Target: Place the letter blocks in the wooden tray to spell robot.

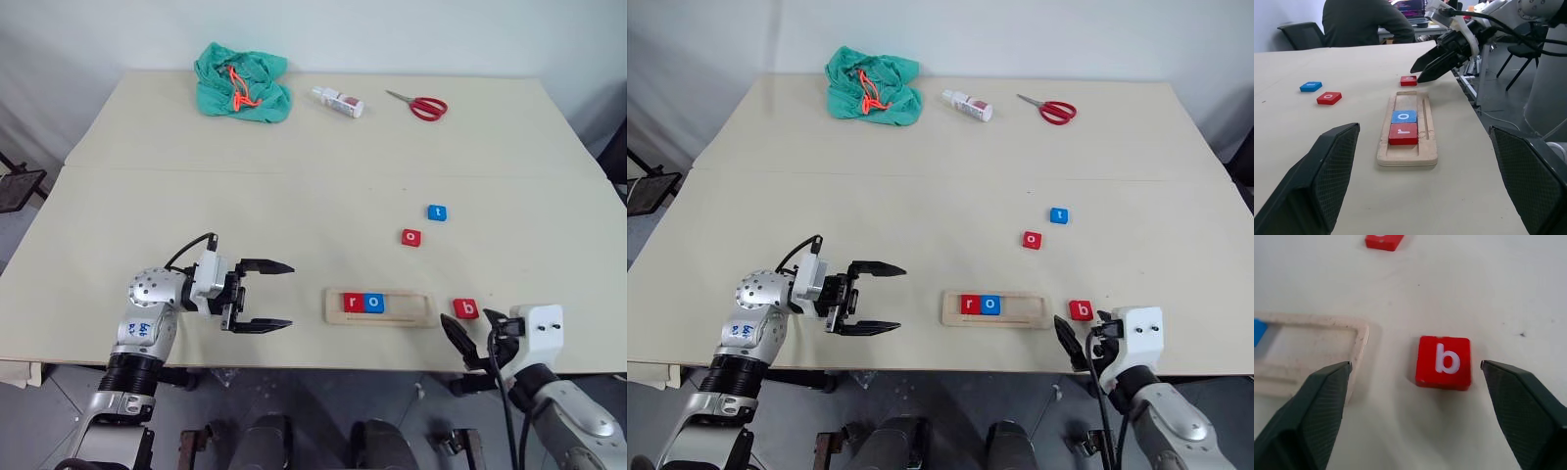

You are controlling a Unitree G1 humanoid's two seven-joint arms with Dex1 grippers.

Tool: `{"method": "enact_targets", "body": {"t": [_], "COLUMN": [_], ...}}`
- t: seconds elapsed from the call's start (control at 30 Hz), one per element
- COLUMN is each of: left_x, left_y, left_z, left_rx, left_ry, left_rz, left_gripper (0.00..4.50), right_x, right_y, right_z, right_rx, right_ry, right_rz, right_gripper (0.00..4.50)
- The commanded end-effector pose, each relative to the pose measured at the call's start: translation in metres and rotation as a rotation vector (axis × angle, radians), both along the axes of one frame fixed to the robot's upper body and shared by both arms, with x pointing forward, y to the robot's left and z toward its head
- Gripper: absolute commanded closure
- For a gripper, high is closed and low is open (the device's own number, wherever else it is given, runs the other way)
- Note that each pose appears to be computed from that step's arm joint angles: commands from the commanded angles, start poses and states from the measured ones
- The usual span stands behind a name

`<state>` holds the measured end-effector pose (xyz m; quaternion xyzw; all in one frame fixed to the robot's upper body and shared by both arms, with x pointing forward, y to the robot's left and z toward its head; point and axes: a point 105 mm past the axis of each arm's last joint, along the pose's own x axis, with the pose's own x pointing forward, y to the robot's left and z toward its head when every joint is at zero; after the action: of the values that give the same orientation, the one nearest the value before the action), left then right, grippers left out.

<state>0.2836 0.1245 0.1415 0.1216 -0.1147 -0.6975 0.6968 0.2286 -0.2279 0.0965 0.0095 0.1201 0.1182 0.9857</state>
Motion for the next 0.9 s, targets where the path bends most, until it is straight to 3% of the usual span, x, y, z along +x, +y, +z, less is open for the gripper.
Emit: {"method": "enact_targets", "body": {"t": [0.03,0.17,0.5,0.9], "left_x": [0.001,0.002,-0.002,-0.009], "left_y": [-0.002,-0.004,-0.002,0.004], "left_z": [0.005,0.006,0.005,0.004], "left_rx": [-0.007,-0.009,-0.013,-0.004], "left_ry": [-0.031,-0.034,-0.036,-0.031], "left_rz": [-0.009,-0.013,-0.001,0.026], "left_gripper": [0.0,0.0,0.0,0.0], "right_x": [-0.003,0.005,0.036,0.041], "right_y": [-0.007,-0.024,-0.036,-0.048], "right_z": [0.012,0.011,0.034,0.027], "right_rx": [-0.098,-0.209,-0.363,-0.578], "right_ry": [-0.032,0.013,0.008,0.124], "right_rz": [0.219,0.363,0.605,0.927], "right_gripper": [0.03,0.03,0.03,0.03]}}
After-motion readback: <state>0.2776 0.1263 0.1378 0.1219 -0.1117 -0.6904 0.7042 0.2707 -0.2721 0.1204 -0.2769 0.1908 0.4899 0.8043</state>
